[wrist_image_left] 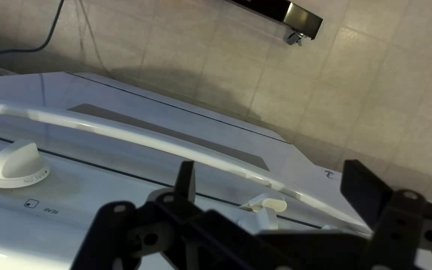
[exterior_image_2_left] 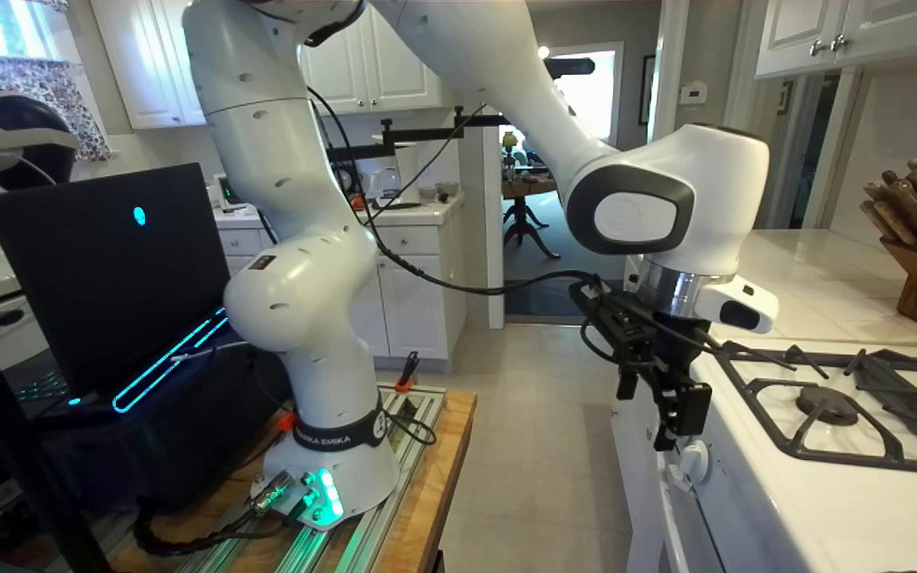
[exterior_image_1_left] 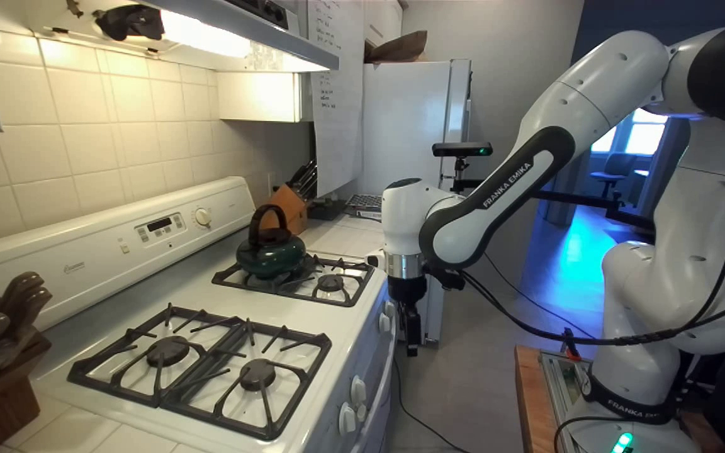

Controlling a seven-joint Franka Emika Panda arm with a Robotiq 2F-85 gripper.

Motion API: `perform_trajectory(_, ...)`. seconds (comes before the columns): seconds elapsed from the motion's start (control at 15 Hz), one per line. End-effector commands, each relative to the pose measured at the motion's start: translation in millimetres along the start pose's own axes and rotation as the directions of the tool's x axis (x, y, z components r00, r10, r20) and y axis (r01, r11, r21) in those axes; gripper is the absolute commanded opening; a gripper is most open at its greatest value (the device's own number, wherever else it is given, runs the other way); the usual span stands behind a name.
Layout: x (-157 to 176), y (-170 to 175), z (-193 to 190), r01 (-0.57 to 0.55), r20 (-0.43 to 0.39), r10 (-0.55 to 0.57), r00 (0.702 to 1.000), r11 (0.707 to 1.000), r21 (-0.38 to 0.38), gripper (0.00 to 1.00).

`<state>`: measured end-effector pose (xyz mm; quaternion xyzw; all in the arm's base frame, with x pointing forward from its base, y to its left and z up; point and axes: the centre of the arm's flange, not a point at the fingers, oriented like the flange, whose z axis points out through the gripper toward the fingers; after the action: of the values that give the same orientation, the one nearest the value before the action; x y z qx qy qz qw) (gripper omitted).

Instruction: Move the white switch on the stove to the right.

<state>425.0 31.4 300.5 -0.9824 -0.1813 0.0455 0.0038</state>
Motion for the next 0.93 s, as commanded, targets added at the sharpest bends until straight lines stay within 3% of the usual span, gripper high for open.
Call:
perform_trajectory(0.0,7.6,-14.0,28.9,-0.034,-0.014,0.034,0.999,0.999,-0.015,1.0)
perform_trajectory(0.67,26.4,-27.6,78.5,-0.034,-0.035,0.031,0.999,0.994,-0.101,1.0)
perform_trajectory(0.87,32.5,-28.2,91.1,-0.038,-0.037,0.035,0.999,0.996,-0.084,1.0)
